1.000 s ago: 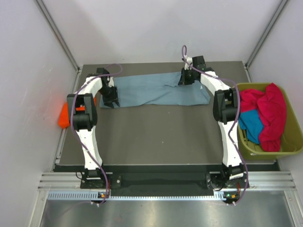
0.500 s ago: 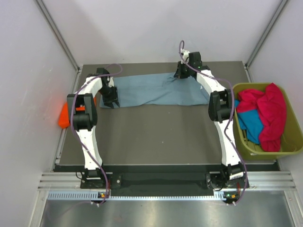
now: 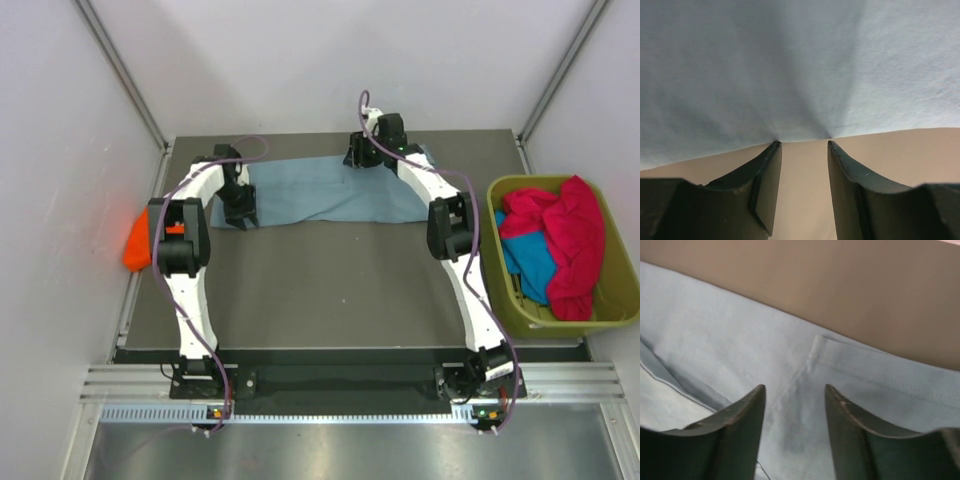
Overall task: Fold and stack the t-shirts
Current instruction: Fold the tshirt
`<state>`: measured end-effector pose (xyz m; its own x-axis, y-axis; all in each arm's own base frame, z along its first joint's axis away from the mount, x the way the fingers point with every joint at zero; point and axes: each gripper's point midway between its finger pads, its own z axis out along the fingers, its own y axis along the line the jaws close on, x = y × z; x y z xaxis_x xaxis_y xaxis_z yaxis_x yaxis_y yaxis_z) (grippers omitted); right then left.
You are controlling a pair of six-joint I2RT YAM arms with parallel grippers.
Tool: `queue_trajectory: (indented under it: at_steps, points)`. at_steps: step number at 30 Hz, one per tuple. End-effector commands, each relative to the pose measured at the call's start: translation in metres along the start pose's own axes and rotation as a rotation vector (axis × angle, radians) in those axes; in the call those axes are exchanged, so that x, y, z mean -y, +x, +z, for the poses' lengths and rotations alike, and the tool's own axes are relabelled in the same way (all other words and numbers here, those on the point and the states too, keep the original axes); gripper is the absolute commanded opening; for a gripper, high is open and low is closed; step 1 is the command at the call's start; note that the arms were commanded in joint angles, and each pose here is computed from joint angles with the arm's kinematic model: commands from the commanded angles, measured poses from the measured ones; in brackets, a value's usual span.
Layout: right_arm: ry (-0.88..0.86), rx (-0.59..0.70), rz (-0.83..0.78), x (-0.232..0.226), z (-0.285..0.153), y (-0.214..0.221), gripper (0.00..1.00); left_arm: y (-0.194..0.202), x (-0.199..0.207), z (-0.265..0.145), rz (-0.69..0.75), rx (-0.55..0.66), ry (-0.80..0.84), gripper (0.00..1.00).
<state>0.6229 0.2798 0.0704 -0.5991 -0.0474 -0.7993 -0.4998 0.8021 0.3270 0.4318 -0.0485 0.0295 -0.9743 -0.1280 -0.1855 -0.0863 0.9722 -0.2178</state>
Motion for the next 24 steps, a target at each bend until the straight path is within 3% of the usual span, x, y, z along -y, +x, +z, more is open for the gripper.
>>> queue_trajectory:
  at_steps: [1,6,9,14,24]
  points:
    - [0.015,0.166,-0.073,-0.018,-0.030,-0.074,0.53,-0.005,0.006,-0.017,0.029,0.038,0.002,0.47]
    - [0.066,0.189,-0.062,-0.001,-0.080,-0.101,0.59,-0.010,0.004,-0.028,0.029,0.066,-0.009,0.48]
    - [0.100,0.157,-0.012,0.020,-0.111,-0.096,0.59,-0.012,-0.002,-0.032,0.026,0.076,-0.022,0.49]
    - [0.151,0.027,0.089,0.054,-0.156,-0.046,0.59,-0.020,-0.017,-0.037,0.006,0.096,-0.042,0.49]
    - [0.184,-0.154,0.167,0.049,-0.228,0.037,0.59,-0.045,-0.037,-0.049,-0.023,0.151,-0.076,0.55]
